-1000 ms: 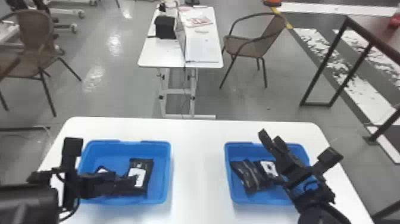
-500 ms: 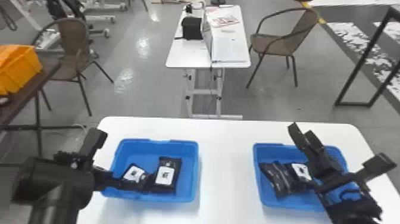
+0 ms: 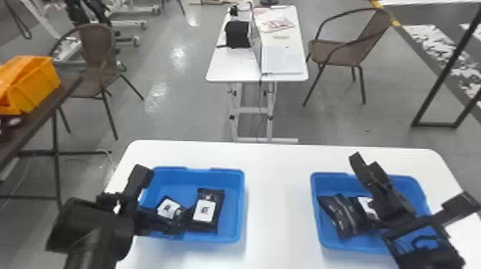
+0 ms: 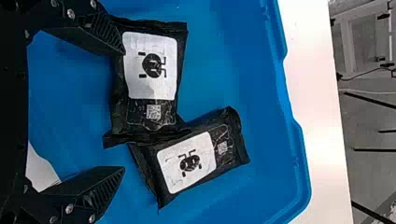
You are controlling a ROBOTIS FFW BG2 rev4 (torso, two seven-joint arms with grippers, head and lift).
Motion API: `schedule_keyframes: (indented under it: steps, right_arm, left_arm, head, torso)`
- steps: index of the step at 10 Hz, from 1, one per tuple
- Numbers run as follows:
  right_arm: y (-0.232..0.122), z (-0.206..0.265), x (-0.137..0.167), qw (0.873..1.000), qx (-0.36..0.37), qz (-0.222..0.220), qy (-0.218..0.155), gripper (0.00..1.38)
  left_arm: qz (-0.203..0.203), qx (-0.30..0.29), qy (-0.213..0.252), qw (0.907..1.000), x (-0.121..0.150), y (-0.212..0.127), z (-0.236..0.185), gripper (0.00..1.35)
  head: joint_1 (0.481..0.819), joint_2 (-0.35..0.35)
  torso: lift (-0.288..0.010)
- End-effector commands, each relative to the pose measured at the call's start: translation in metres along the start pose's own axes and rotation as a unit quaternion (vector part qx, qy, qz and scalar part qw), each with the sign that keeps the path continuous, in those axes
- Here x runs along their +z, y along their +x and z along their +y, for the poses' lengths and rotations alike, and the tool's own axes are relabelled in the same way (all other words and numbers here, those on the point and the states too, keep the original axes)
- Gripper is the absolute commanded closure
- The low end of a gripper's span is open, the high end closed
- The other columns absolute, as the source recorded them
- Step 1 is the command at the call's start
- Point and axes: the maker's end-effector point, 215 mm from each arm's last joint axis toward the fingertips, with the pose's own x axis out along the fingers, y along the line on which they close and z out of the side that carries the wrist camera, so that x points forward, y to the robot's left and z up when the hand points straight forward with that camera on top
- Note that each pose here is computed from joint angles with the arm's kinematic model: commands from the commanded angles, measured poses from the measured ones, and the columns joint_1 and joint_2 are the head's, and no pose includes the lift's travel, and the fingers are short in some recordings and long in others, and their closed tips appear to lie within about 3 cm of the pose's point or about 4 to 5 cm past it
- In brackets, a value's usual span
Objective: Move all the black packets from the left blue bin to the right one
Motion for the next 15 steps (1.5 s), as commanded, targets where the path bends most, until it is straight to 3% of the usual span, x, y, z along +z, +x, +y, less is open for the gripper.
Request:
schedule_keyframes:
  steps: [1, 6, 7, 8, 9, 12, 14, 15]
  right_arm:
    - [-0.001, -0.001, -0.002, 1.000, 0.000, -0.001, 0.007, 0.24]
    - [-0.005, -0.001, -0.006, 1.000, 0.006, -0.002, 0.020, 0.24]
    - [-0.006, -0.001, -0.008, 1.000, 0.007, -0.001, 0.022, 0.24]
    - [-0.006, -0.001, -0.008, 1.000, 0.008, -0.001, 0.023, 0.24]
    - [-0.007, -0.001, -0.009, 1.000, 0.008, -0.001, 0.023, 0.24]
    - [-0.008, 0.000, -0.011, 1.000, 0.010, -0.002, 0.030, 0.24]
    - [-0.006, 0.006, -0.014, 0.999, 0.016, 0.000, 0.033, 0.24]
    - [-0.004, 0.011, -0.015, 0.999, 0.021, 0.001, 0.033, 0.24]
  left_arm:
    - [-0.004, 0.015, 0.008, 0.9998, 0.009, -0.002, 0.009, 0.17]
    - [-0.024, 0.036, 0.024, 0.9988, 0.013, 0.025, 0.017, 0.17]
    - [-0.021, 0.043, 0.016, 0.9987, 0.009, 0.029, 0.019, 0.24]
    - [-0.025, 0.033, 0.011, 0.9991, 0.007, 0.035, 0.018, 0.66]
    - [-0.021, 0.035, 0.024, 0.9989, 0.008, 0.036, 0.019, 0.98]
    - [-0.032, 0.023, 0.084, 0.9957, 0.027, 0.032, 0.016, 1.22]
    - [-0.097, 0.003, 0.104, 0.9898, 0.056, 0.011, 0.003, 1.22]
    - [-0.151, -0.010, 0.113, 0.9820, 0.081, -0.009, -0.015, 1.22]
  head:
    - [0.695, 0.082]
    - [0.695, 0.089]
    - [0.695, 0.090]
    - [0.695, 0.092]
    - [0.695, 0.091]
    - [0.695, 0.086]
    - [0.695, 0.079]
    - [0.695, 0.074]
  torso:
    - [0.000]
    - [0.000]
    - [0.000]
    - [0.000]
    - [0.000]
    - [0.000]
    - [0.000]
    - [0.000]
